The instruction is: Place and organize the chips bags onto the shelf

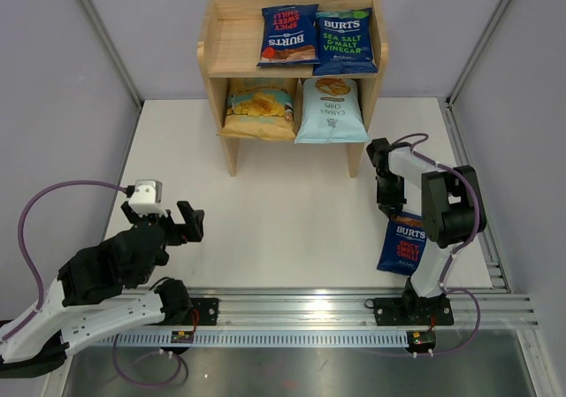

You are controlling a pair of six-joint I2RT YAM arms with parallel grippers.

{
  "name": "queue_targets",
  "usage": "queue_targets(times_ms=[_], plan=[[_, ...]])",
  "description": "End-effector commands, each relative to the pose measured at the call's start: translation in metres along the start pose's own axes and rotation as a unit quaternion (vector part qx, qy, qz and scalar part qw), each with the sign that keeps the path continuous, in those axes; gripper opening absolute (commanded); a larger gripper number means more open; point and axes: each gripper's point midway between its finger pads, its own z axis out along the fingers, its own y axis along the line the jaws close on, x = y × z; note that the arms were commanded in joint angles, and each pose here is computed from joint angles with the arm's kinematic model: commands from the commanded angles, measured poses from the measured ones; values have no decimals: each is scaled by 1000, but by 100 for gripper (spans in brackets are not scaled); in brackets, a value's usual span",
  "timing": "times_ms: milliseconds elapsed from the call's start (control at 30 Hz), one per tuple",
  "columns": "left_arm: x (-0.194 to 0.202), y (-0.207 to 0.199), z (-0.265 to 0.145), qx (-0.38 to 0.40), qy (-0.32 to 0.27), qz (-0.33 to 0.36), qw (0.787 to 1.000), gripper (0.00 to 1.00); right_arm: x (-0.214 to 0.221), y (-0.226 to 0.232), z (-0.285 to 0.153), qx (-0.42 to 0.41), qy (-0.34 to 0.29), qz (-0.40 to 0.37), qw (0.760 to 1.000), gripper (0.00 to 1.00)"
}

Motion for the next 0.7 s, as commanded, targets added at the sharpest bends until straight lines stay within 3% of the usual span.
queue_targets(times_ms=[0,300,667], plan=[[-8,-6,-1,17,-14,-12,1000,99,-5,-2,-5,-17,-5,11,1000,24],[-6,-12,0,30,-10,-2,1000,99,-11,-13,-37,-40,-74,47,995,0],[-7,-36,3,72,2,10,997,99,-7,-27,-110,-124,-208,112,964,0]])
